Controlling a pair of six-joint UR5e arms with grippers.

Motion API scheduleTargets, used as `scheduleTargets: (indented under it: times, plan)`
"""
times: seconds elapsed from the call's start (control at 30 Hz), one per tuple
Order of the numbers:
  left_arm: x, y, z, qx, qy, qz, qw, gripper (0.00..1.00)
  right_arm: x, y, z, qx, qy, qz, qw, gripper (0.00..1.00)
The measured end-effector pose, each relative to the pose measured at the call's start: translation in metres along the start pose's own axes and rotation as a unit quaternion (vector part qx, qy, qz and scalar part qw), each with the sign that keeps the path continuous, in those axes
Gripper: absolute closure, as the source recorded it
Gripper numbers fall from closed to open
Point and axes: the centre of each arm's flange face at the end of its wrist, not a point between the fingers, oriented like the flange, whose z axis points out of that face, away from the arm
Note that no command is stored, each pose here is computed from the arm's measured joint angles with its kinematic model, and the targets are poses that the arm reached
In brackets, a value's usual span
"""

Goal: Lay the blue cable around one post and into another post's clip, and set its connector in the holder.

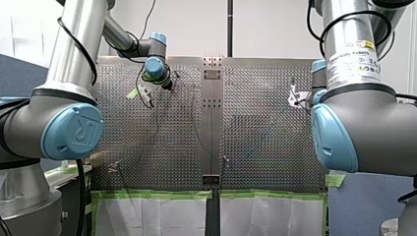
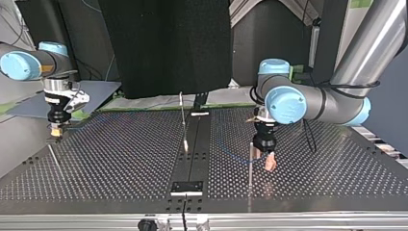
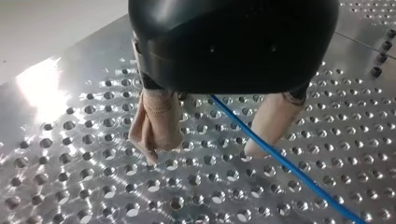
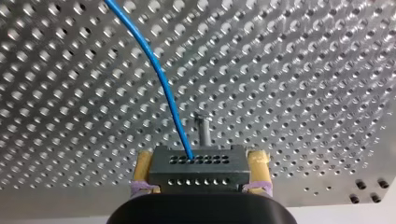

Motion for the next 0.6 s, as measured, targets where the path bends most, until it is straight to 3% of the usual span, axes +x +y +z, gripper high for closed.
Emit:
scheduleTargets:
  times: [0.23,0.47,0.6]
  plan:
    - [0.003,-0.004,-0.002,0.004,0.003,0.0,1.0,0.0,0.007,0.014,0.006,-0.01,-0.014,0.0005,0.9999,0.78]
    - [0.004,-0.005,-0.003,0.006,0.003,0.0,1.0,0.0,-0.005,0.026,0.009,-0.019,-0.043,-0.0149,0.9988,0.78]
    - [0.004,-0.005,-0.003,0.005,0.002,0.0,1.0,0.0,-0.005,0.028,0.01,-0.018,-0.043,-0.0164,0.9988,0.78]
